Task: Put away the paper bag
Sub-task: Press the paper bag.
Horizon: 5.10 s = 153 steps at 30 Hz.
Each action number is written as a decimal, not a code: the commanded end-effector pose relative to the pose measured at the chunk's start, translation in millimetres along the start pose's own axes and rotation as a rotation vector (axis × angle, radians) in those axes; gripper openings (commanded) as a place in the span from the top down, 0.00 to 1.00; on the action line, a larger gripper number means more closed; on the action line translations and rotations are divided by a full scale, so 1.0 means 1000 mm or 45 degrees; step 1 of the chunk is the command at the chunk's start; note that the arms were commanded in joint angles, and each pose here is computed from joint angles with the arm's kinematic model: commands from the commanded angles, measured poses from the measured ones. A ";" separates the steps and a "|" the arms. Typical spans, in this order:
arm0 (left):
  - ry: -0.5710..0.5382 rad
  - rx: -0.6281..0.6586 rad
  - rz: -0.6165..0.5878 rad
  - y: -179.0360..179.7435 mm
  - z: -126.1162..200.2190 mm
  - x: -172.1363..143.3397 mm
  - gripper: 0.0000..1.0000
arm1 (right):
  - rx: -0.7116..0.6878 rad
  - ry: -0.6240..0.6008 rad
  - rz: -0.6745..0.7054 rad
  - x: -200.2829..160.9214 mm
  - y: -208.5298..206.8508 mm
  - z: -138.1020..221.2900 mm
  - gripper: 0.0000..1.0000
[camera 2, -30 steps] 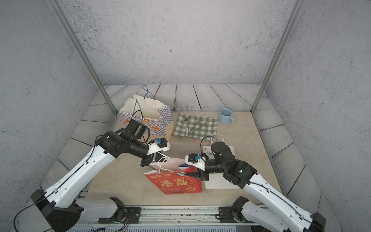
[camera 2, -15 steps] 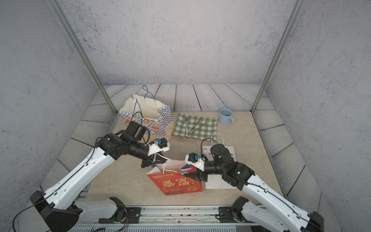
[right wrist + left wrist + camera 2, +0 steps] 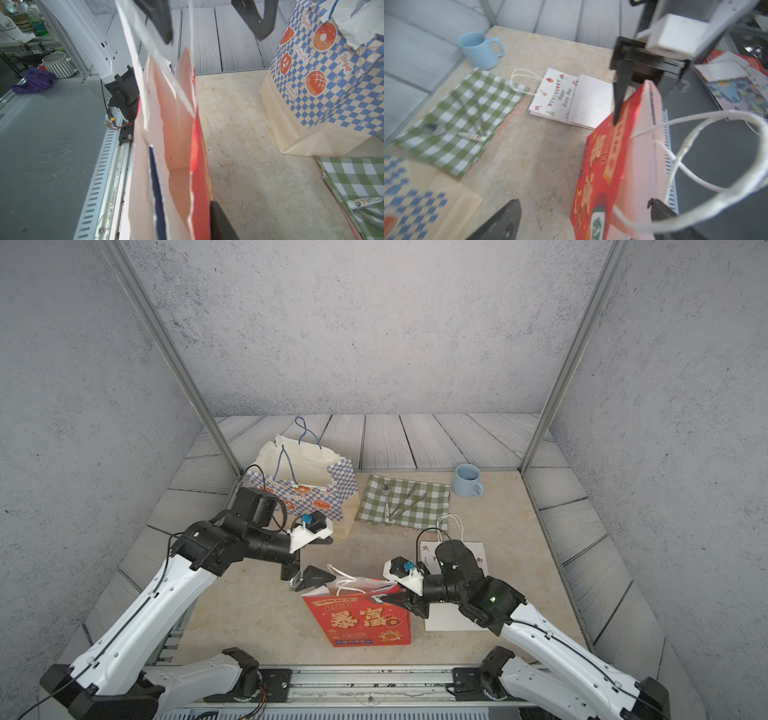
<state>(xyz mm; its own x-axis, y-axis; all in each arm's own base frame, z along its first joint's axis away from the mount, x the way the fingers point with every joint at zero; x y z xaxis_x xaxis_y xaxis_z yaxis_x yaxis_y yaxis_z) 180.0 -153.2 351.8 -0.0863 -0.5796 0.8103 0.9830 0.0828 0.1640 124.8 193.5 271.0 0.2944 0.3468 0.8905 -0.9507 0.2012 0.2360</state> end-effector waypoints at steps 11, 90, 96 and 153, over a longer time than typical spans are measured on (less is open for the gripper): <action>-0.308 0.269 0.121 -0.063 0.062 -0.001 0.01 | -0.027 -0.089 0.060 0.007 0.007 0.012 0.94; -0.858 -0.118 -0.103 -0.047 0.088 0.084 1.00 | -0.033 -0.540 0.063 0.126 0.053 0.089 0.08; -0.893 -0.130 -0.115 -0.049 0.094 0.091 1.00 | 0.023 -0.480 0.059 0.117 0.056 0.085 0.25; -0.891 -0.037 -0.168 -0.041 0.081 0.095 1.00 | 0.071 -0.650 -0.013 0.141 0.061 0.095 0.72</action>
<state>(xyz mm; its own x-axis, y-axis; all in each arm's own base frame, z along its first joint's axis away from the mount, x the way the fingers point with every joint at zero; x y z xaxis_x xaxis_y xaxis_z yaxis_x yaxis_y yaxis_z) 119.9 -146.3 469.1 -0.2436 0.0803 0.9665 0.9697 0.0020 0.2442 100.6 167.2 441.7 0.2261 -0.1372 0.9644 -0.9532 0.1728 0.2481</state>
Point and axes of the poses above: each gripper's point midway between its finger pads, its own z axis back along the fingers, its own y axis along the line the jaws close on, x = y × z, the point moved 8 cm from there along z, back along the fingers, and after that the axes turned 15 degrees about -z, right-handed, at the moved point
